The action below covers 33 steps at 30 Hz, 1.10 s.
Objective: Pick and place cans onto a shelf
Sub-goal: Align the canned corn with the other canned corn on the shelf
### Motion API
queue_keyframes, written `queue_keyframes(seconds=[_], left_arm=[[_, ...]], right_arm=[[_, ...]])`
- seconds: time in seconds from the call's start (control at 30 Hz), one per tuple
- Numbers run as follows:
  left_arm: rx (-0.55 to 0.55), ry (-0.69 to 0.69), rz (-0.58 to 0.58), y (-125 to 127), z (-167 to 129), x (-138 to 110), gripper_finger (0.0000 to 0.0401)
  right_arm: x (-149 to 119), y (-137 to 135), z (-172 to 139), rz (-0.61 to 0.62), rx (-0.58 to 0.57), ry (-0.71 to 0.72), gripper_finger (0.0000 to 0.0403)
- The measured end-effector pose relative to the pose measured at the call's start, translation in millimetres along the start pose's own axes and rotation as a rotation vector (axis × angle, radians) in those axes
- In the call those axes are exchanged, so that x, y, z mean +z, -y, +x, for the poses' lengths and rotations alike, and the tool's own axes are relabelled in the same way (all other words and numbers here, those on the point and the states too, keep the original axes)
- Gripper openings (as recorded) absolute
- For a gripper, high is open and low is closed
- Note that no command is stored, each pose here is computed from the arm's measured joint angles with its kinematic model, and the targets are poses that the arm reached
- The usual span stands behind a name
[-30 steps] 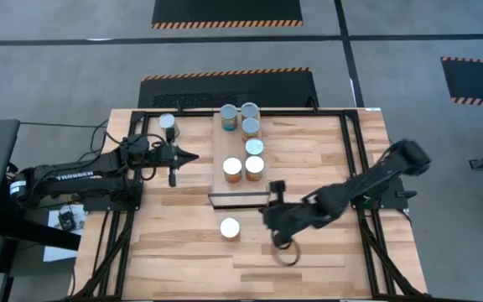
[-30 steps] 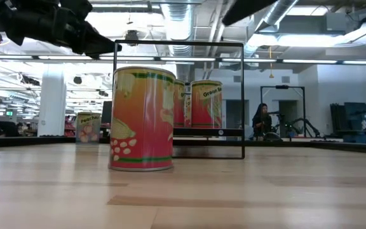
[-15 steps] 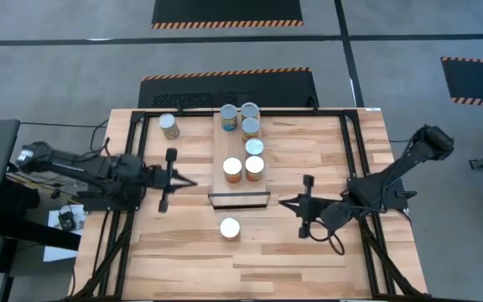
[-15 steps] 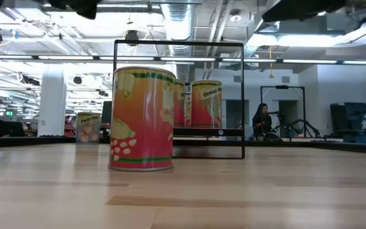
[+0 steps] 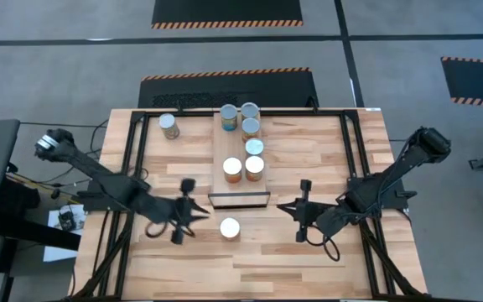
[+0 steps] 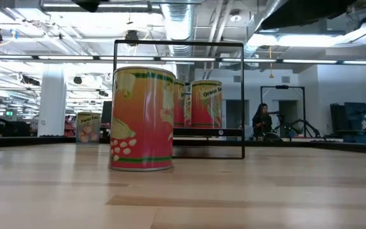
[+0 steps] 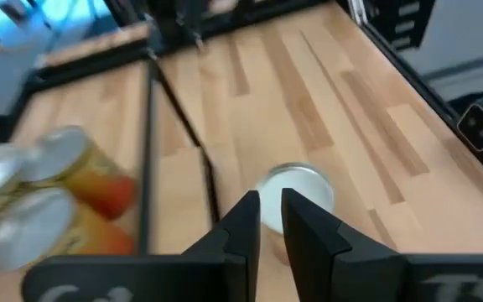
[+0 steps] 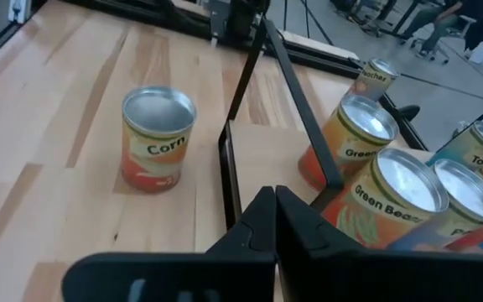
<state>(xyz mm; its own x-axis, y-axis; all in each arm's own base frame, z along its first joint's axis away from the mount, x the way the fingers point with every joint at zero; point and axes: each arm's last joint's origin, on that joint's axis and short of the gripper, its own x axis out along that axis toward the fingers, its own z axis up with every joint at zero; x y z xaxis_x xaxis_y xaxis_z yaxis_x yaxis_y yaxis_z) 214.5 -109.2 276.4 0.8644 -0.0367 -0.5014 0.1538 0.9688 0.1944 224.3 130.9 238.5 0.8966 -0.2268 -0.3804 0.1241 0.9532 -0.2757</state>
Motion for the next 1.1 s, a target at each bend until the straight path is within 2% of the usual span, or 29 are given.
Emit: queue_keyframes(seconds=[0.4,0.6,1.1], left_arm=[[-0.011,-0.159,0.021,36,79,14,0.0081],[-0.036,-0.231,0.040,50,110,9,0.0085],[-0.024,-0.321,-0.026,45,117,3,0.0085]], right_arm=[[-3,5,8,-0.036,-0.029,-0.029,0.0016],[-3,7,10,-0.059,-0.028,-0.036,0.0014],[-5,7,10,-0.065,-0.030,-0.051,0.0015]])
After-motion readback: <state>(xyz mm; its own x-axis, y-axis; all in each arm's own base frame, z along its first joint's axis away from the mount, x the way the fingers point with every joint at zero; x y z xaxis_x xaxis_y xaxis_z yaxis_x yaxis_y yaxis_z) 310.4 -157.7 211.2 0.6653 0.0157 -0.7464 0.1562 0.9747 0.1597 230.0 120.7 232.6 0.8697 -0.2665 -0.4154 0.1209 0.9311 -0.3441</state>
